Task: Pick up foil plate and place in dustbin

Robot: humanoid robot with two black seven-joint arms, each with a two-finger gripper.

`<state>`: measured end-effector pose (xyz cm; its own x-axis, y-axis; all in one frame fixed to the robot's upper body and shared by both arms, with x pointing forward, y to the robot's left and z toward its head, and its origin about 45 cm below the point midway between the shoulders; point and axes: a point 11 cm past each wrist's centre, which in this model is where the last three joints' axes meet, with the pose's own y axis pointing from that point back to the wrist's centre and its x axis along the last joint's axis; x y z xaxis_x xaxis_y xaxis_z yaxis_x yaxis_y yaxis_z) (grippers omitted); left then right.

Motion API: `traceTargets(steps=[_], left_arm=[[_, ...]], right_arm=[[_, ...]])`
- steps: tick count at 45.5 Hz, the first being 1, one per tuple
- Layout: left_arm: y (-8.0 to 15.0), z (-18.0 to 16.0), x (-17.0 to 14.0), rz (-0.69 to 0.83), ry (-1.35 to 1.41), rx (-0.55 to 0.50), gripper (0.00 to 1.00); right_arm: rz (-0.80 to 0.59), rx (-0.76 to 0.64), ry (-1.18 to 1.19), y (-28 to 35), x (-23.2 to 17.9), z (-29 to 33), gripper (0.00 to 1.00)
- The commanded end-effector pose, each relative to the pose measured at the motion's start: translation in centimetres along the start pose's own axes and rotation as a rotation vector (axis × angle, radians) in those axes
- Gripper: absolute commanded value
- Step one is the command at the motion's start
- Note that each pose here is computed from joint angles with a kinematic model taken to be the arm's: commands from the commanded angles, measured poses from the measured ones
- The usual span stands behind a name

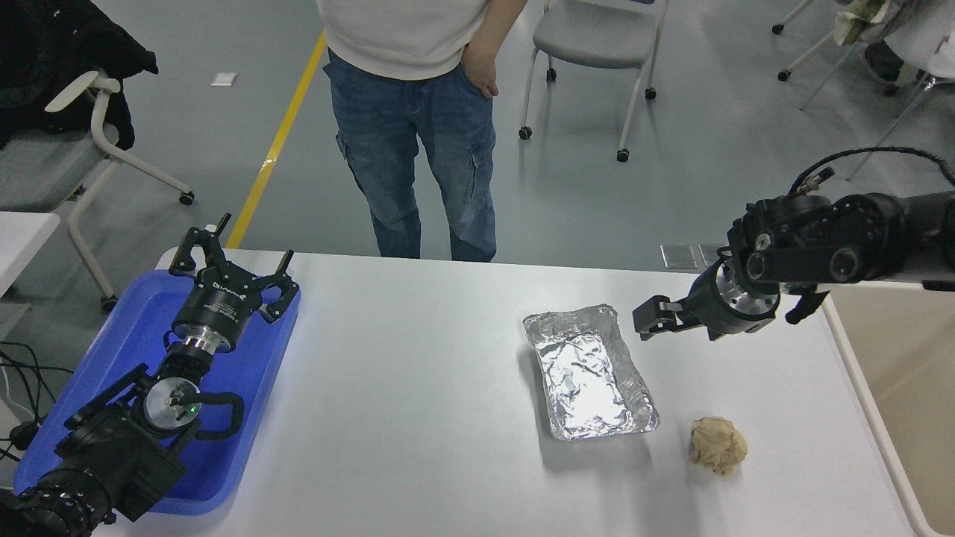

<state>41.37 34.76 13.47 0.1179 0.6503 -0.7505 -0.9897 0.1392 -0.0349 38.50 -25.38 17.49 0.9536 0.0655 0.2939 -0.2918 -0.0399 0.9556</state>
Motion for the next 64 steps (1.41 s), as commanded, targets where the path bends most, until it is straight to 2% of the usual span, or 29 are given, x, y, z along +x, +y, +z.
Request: traceTargets(steps=[1, 18, 32, 43, 44, 47, 50, 53, 57, 60, 64], left_arm=[[0.0, 0.0, 0.0, -0.001, 0.0, 0.0, 1.0], [0.0, 0.0, 0.0, -0.001, 0.0, 0.0, 1.0], [0.0, 0.0, 0.0, -0.001, 0.0, 0.0, 1.0], [0.0, 0.0, 0.0, -0.001, 0.0, 0.0, 1.0], [0.0, 0.0, 0.0, -0.001, 0.0, 0.0, 1.0], [0.0, 0.0, 0.0, -0.001, 0.0, 0.0, 1.0], [0.0, 0.0, 0.0, -0.001, 0.0, 0.0, 1.0], [0.0, 0.0, 0.0, -0.001, 0.0, 0.0, 1.0], [0.0, 0.0, 0.0, -0.001, 0.0, 0.0, 1.0], [0.0, 0.0, 0.0, -0.001, 0.0, 0.0, 1.0], [0.0, 0.0, 0.0, -0.001, 0.0, 0.0, 1.0]], right_arm=[[-0.011, 0.031, 0.1, -4.2, -2.6, -2.9, 1.0], [0.02, -0.017, 0.068, -8.8, -4.6, -1.1, 0.98], [0.138, -0.005, 0.026, -9.9, -4.4, -1.3, 0.98], [0.151, -0.01, 0.016, -10.0, -4.1, -1.0, 0.97], [0.149, -0.01, 0.016, -10.0, -4.2, -1.1, 0.95], [0.146, -0.011, 0.016, -10.1, -4.4, -1.0, 0.81], [0.149, -0.01, 0.015, -10.1, -4.3, -1.0, 0.77], [0.145, -0.011, 0.009, -10.1, -4.4, -1.0, 0.62], [0.136, -0.001, -0.002, -10.3, -4.8, -1.2, 0.52], [0.126, 0.01, -0.017, -10.4, -5.1, -1.5, 0.36], [0.111, 0.015, -0.024, -10.7, -5.7, -1.6, 0.23]])
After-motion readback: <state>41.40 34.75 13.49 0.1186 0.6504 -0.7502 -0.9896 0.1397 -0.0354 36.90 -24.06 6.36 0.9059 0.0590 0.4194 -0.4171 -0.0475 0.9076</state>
